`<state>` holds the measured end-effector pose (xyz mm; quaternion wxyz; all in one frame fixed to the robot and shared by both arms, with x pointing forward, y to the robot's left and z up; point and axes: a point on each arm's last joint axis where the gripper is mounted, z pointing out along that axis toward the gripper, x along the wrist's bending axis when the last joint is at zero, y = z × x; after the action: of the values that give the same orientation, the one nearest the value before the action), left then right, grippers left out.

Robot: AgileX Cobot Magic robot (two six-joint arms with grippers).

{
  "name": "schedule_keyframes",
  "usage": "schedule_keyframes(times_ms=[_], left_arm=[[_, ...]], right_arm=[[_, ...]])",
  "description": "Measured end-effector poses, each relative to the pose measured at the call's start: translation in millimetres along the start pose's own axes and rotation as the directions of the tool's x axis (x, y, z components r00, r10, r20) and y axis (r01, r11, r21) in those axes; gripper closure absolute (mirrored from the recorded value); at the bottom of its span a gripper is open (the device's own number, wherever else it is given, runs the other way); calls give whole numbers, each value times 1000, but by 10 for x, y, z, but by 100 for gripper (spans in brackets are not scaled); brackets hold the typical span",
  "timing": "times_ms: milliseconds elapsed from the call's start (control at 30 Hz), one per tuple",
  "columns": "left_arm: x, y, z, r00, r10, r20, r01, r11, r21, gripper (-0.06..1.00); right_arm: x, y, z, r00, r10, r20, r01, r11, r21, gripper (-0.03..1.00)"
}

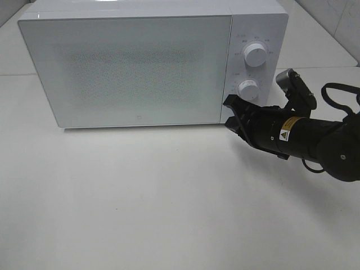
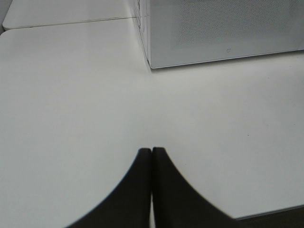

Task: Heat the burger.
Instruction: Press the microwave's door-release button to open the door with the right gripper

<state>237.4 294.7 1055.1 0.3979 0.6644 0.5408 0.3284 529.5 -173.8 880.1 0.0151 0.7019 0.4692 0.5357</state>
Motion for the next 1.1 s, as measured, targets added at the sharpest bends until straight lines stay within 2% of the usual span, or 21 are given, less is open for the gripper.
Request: schedule_keyframes(times_ms=[133,167,333,567,900,1100], left_arm=[[0,0,0,1000,0,0,0,1000,0,94],[0,0,0,1000,0,0,0,1000,0,94],[0,0,0,1000,0,0,0,1000,0,94],[0,0,0,1000,0,0,0,1000,0,94],[0,0,0,1000,0,0,0,1000,0,94],[0,0,0,1000,0,0,0,1000,0,94]], right_arm=[[-21,-9,27,997,78,-18,-78,997,-15,97],[-57,-17,44,991,136,-9,-137,990,-26,97],[-138,-17,69,971,236,24,-234,970,-65,97],[-198,71,106,953,299,46,-287,942,-172,97],[-245,133,307,944,328,44,-311,925,-216,97],[-262,205,367,926,375,45,-350,896,-274,97]])
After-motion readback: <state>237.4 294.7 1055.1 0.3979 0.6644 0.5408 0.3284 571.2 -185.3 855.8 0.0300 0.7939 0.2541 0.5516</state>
